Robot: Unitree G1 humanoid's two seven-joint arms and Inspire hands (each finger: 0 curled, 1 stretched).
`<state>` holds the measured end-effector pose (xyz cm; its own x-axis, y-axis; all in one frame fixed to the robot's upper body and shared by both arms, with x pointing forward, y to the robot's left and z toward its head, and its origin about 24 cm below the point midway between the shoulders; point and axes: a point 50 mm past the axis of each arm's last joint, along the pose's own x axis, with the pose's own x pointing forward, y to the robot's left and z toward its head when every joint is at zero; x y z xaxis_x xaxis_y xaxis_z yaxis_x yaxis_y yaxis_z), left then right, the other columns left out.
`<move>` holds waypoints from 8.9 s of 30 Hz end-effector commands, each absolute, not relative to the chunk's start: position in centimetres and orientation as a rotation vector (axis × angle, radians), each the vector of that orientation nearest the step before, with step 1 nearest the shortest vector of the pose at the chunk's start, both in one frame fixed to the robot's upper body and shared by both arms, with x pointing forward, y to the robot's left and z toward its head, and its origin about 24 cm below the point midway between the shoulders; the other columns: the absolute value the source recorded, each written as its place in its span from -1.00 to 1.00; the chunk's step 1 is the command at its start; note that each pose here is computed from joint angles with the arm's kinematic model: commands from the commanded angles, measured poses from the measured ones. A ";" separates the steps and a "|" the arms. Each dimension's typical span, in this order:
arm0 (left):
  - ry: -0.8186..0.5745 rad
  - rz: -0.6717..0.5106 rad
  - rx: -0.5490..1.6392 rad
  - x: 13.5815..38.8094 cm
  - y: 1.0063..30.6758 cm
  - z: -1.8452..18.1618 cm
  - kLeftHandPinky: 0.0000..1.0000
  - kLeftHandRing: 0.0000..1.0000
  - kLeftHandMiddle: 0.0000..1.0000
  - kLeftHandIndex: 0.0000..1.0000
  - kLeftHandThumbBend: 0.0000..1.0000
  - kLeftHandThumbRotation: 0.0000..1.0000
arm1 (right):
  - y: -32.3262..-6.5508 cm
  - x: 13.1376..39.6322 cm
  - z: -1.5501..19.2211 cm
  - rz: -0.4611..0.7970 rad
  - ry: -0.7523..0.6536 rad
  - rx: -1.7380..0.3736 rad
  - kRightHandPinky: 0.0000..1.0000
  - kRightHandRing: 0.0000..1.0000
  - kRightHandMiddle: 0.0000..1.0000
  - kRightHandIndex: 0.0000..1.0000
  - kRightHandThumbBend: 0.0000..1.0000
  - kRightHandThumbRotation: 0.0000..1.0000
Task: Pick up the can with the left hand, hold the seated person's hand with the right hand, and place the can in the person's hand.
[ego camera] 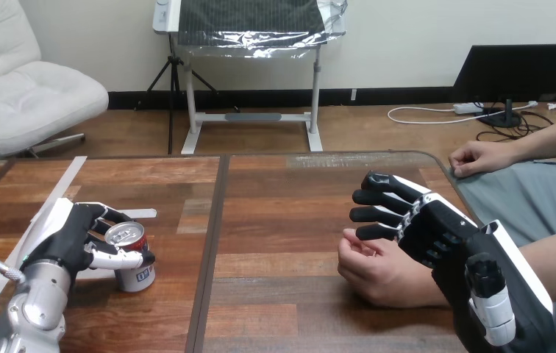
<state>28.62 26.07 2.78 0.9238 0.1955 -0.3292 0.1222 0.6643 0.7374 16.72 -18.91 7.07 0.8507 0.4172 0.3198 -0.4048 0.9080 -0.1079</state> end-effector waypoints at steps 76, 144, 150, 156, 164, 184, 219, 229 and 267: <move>0.129 0.054 0.875 30.1 23.8 8.9 -0.41 -0.26 -0.11 0.02 0.26 -1.00 | -19.7 19.3 8.7 0.393 -0.419 -0.179 0.48 0.59 0.64 0.69 0.86 0.91; -0.180 -0.023 0.796 27.4 19.8 18.0 -0.63 -0.47 -0.27 -0.09 0.24 -1.00 | -26.4 29.0 9.5 0.475 -0.147 -1.063 0.62 0.91 0.96 0.98 1.00 0.54; -0.172 -0.021 0.793 27.3 19.7 18.3 -0.64 -0.48 -0.28 -0.09 0.24 -1.00 | -26.9 29.4 9.3 0.507 -0.101 -1.105 0.67 0.93 0.95 0.99 1.00 0.52; -0.172 -0.017 0.792 27.2 19.6 18.4 -0.64 -0.49 -0.29 -0.09 0.24 -1.00 | -27.5 29.7 9.2 0.533 -0.067 -1.143 0.68 0.93 0.93 0.97 1.00 0.46; -0.174 -0.016 0.790 27.1 19.6 18.4 -0.64 -0.48 -0.29 -0.09 0.23 -1.00 | -28.3 29.9 9.0 0.574 -0.003 -1.197 0.80 0.94 0.94 0.96 1.00 0.40; -0.172 -0.012 0.785 27.1 19.7 18.1 -0.63 -0.46 -0.28 -0.09 0.22 -1.00 | -30.5 30.0 8.4 0.621 0.149 -1.335 1.00 0.95 0.91 0.91 1.00 0.33; -0.178 -0.015 0.753 27.1 19.8 18.1 -0.63 -0.47 -0.28 -0.09 0.20 -1.00 | -31.9 29.9 7.4 0.665 0.270 -1.513 1.00 0.92 0.91 0.92 1.00 -0.12; -0.174 -0.013 0.750 27.1 19.8 18.1 -0.62 -0.45 -0.27 -0.09 0.20 -1.00 | -31.8 29.9 7.0 0.699 0.304 -1.557 1.00 0.90 0.89 0.91 1.00 -0.21; -0.182 -0.020 0.737 27.2 19.9 18.1 -0.61 -0.43 -0.26 -0.09 0.18 -1.00 | -30.0 29.8 5.0 0.762 0.401 -1.540 -0.17 0.23 0.38 0.43 1.00 -0.47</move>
